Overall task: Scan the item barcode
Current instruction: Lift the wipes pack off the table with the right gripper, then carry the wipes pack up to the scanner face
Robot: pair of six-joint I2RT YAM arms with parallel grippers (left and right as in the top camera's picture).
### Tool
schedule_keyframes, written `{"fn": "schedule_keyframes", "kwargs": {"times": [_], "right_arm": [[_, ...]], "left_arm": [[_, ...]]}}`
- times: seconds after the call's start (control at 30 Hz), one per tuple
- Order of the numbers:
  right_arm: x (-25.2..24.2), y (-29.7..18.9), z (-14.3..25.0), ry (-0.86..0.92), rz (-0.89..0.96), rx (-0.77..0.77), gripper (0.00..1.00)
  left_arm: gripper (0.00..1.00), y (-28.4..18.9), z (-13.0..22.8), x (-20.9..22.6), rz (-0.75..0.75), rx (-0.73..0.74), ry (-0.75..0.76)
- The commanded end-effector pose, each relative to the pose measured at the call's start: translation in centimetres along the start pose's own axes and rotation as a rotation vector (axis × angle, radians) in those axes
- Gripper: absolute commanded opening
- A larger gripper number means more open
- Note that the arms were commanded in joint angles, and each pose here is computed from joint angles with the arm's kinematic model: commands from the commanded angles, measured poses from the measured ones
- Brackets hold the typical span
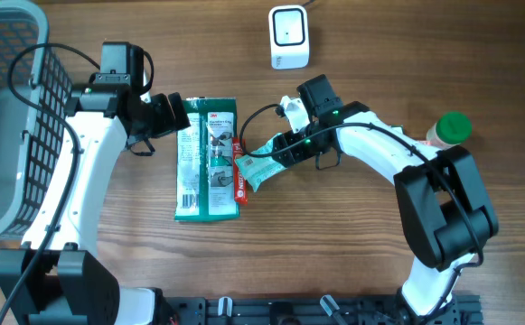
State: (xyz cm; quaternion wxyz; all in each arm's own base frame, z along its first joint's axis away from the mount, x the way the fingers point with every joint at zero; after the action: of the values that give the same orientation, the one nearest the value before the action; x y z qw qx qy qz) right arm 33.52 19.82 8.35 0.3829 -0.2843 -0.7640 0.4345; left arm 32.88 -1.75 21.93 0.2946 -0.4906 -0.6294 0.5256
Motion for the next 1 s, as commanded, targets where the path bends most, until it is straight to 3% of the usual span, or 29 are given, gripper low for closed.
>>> {"fn": "schedule_keyframes", "kwargs": {"times": [0.0,0.13,0.2,0.3,0.47,0.73,0.97], "right_arm": [[0.9,0.3,1.2,0.003,-0.091,0.019,0.58],[1.4,0.4,1.5,0.007,-0.148,0.023,0.54],[1.6,0.4,1.3,0.003,-0.168,0.013,0.31],[1.6,-0.1,0.8,0.0,-0.192,-0.009,0.14],[2.2,-4.5,-1.5,-0.029,-0.358,-0.142,0.05],[4.3,-15.0,-0.8,-0.263,-0.521,-0.365,0.04],[5.9,-18.6,0.4,-0.302,-0.492,-0.41,0.04]], "left_arm": [[1.0,-0.2,-0.2,0.0,-0.008,-0.011,0.018],[1.0,-0.2,-0.2,0.0,-0.008,-0.011,0.018],[1.0,-0.2,-0.2,0.0,-0.008,-0.011,0.018],[1.0,-0.2,-0.2,0.0,-0.008,-0.011,0.018],[1.0,-0.2,-0.2,0.0,-0.008,-0.011,0.018],[1.0,-0.2,-0.2,0.0,-0.008,-0.011,0.018],[1.0,-0.2,-0.2,0.0,-0.008,-0.011,0.018]]}}
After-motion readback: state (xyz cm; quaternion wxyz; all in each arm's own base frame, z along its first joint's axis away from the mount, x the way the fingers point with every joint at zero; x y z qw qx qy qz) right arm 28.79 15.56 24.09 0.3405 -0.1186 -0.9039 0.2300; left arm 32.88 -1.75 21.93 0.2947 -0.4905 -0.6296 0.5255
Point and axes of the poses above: each gripper's point midway between its finger pads, its own y axis out along the fingers, its own x axis along the line the jaws close on, z = x × y, the point moved 8 cm from there along -y, back along the fingers, and after that the axes turned 3 degrees about -y, right-handed, at the moved point
